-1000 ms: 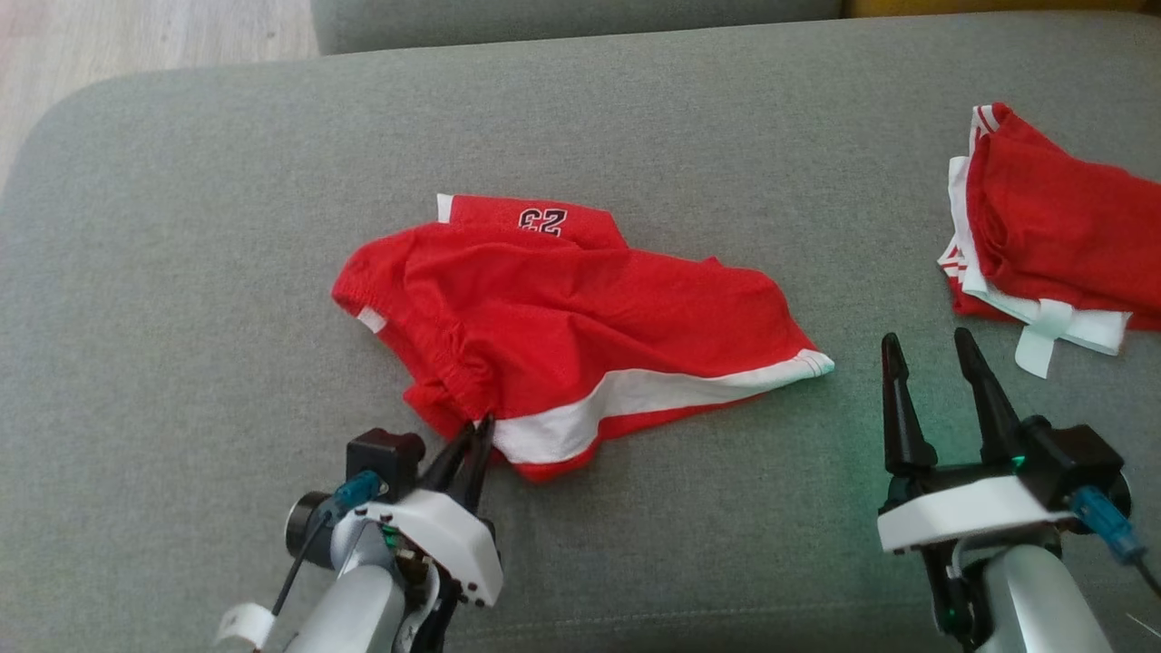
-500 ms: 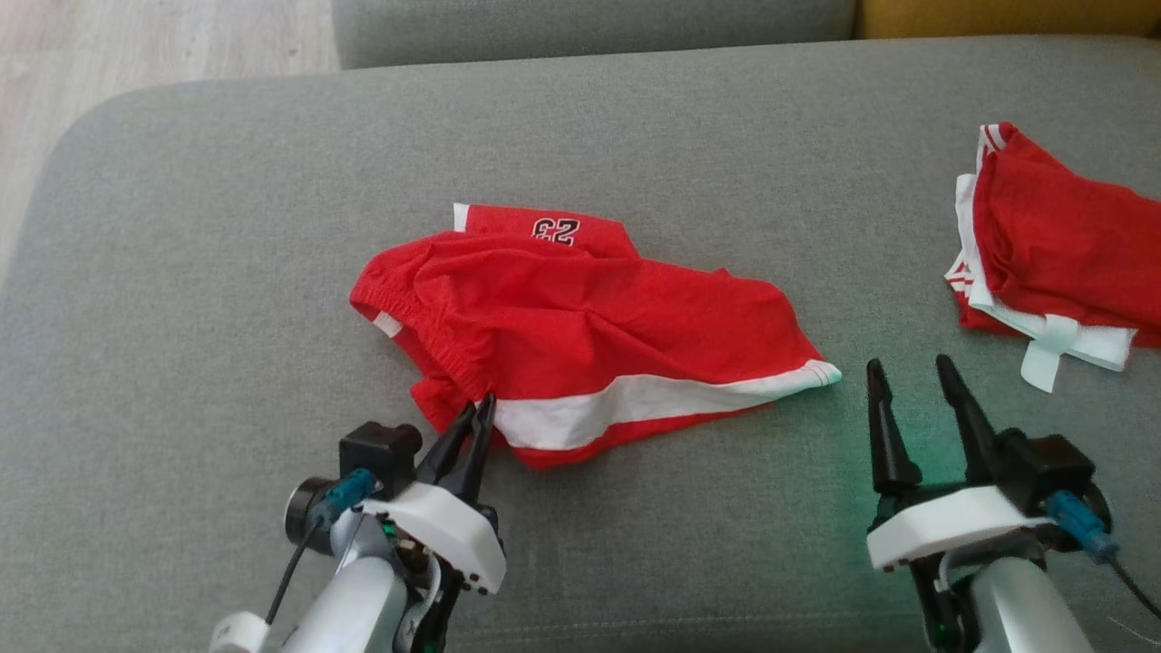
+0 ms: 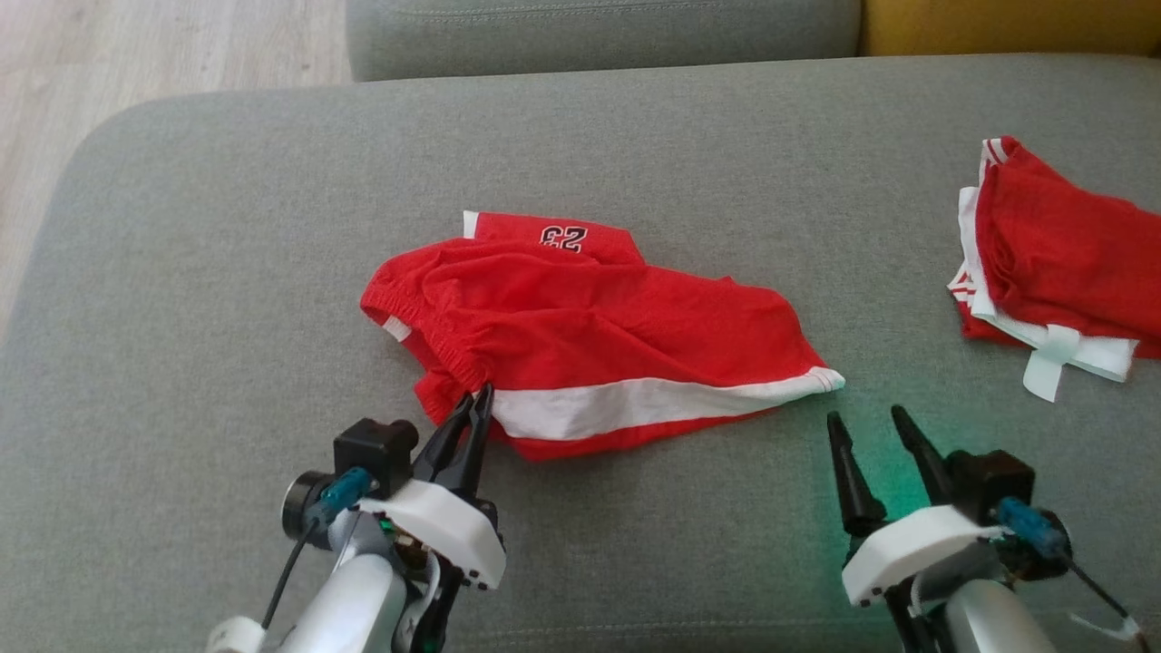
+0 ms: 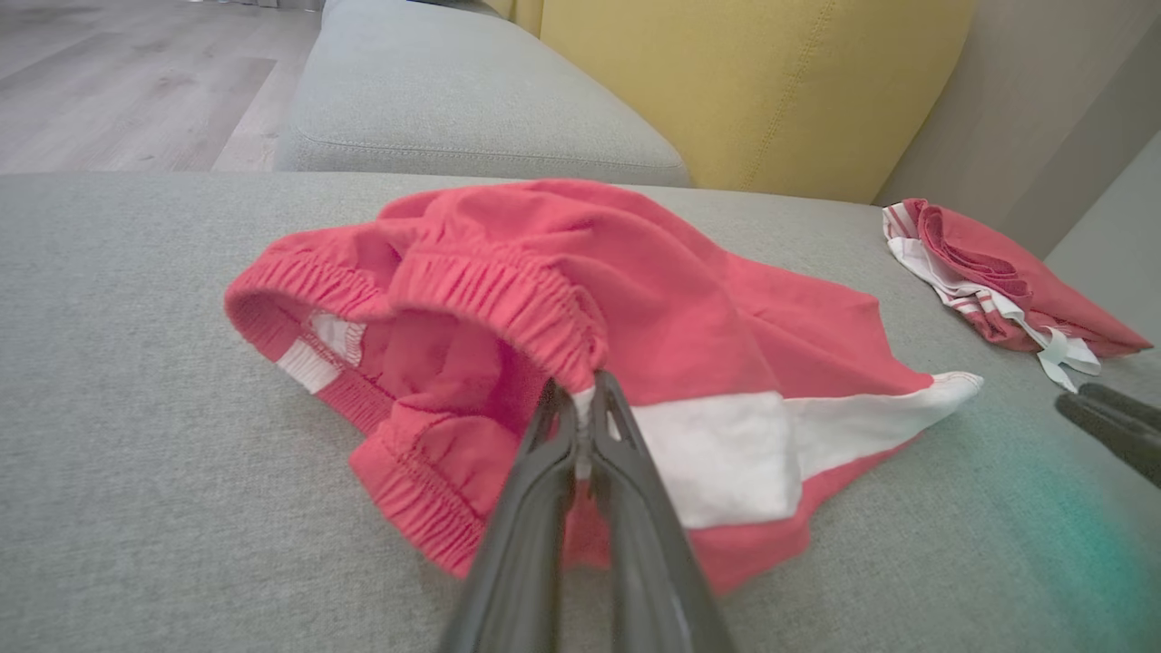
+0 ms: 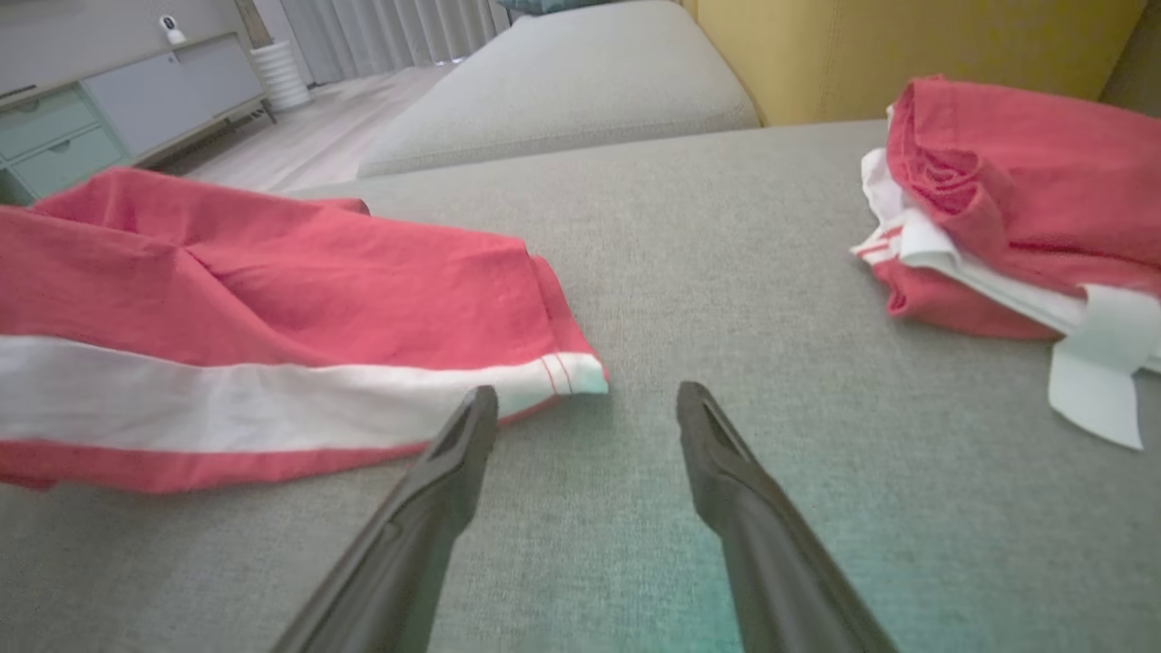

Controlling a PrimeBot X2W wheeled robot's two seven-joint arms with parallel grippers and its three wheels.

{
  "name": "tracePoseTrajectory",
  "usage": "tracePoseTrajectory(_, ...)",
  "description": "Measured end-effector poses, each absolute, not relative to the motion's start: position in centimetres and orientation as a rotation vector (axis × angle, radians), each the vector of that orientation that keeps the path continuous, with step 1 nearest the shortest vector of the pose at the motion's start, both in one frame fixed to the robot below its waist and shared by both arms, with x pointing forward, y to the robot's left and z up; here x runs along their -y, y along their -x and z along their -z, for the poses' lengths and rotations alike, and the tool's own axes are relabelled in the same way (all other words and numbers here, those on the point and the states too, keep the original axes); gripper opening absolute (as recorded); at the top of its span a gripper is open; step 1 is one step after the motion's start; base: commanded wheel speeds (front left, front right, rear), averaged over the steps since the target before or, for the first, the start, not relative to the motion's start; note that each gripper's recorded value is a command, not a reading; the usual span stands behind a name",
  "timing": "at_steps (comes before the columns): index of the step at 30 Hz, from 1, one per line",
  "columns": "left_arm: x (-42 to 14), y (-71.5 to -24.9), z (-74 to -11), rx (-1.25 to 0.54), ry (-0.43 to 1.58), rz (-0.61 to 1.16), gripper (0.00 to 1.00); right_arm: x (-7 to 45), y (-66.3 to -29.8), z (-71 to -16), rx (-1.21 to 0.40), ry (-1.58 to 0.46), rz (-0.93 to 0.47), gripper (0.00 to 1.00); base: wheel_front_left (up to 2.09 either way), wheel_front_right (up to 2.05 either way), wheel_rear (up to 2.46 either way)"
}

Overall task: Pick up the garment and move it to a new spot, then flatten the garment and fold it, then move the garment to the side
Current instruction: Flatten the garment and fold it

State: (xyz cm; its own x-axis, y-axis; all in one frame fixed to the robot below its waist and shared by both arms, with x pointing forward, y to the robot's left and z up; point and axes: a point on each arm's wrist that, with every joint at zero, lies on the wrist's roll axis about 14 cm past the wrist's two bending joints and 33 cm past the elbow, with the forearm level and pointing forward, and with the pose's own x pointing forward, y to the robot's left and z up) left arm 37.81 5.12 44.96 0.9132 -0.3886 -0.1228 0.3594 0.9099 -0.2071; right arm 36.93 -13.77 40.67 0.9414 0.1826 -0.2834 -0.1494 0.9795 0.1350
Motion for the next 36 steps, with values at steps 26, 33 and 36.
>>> tracePoseTrajectory(26, -6.3, -37.6, -44.7, -0.167, 0.173, 0.364, 0.00, 11.7, -40.4, -38.0, -0.398, -0.003, -0.253, 1.00, 0.00, 0.00, 0.00)
tracePoseTrajectory(33, -6.5, -37.6, -44.4, -0.177, 0.179, 0.359, 0.00, 11.7, -40.8, -37.8, -0.396, 0.018, -0.259, 1.00, 0.00, 0.00, 0.00)
tracePoseTrajectory(36, -6.4, -37.6, -44.3, -0.178, 0.179, 0.362, 0.00, 11.3, -40.9, -37.9, -0.387, 0.029, -0.275, 0.00, 0.00, 0.00, 0.00)
